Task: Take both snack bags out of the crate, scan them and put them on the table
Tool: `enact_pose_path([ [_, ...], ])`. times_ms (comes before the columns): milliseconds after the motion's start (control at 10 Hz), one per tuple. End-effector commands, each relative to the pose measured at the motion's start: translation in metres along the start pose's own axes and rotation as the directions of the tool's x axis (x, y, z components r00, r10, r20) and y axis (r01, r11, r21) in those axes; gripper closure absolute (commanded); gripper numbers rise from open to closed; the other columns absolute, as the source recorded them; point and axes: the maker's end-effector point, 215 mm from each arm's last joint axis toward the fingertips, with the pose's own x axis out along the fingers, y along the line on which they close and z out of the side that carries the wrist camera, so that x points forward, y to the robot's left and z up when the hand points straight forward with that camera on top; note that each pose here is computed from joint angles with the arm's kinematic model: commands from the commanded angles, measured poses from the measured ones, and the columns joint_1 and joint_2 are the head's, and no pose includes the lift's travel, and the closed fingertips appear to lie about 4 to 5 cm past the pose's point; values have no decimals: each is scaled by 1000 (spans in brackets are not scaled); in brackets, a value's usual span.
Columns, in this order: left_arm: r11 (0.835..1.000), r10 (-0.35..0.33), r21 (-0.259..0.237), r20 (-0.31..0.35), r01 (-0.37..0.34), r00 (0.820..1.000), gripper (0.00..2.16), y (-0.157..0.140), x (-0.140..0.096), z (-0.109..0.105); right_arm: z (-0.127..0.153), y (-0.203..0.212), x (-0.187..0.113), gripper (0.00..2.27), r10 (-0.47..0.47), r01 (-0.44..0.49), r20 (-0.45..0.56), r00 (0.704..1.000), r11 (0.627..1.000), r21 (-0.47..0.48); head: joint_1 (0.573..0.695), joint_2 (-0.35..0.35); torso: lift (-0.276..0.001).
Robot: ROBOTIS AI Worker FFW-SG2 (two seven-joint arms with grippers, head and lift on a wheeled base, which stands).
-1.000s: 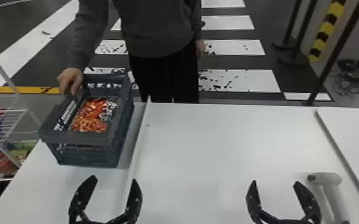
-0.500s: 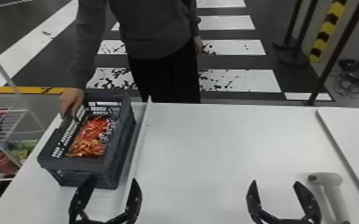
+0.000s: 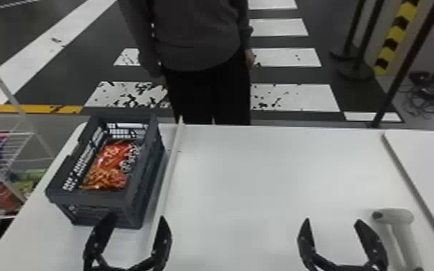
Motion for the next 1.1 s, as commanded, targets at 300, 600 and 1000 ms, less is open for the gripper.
enact_pose_path([
  [300, 1000, -17, -5, 86, 17, 996, 140, 1, 2, 34, -1, 0, -1, 87, -1, 1, -4, 1000, 1000, 1, 695, 84, -94],
  [600, 999, 8, 33, 164, -14, 986, 140, 21, 15, 82, -4, 2, -1, 90, 4, -4, -13, 1000, 1000, -1, 695, 93, -94],
  [1000, 995, 82, 59, 39, -84, 996, 144, 62, 58, 92, -10, 8, -3, 90, 13, -13, -31, 999, 1000, 0, 695, 153, -94],
])
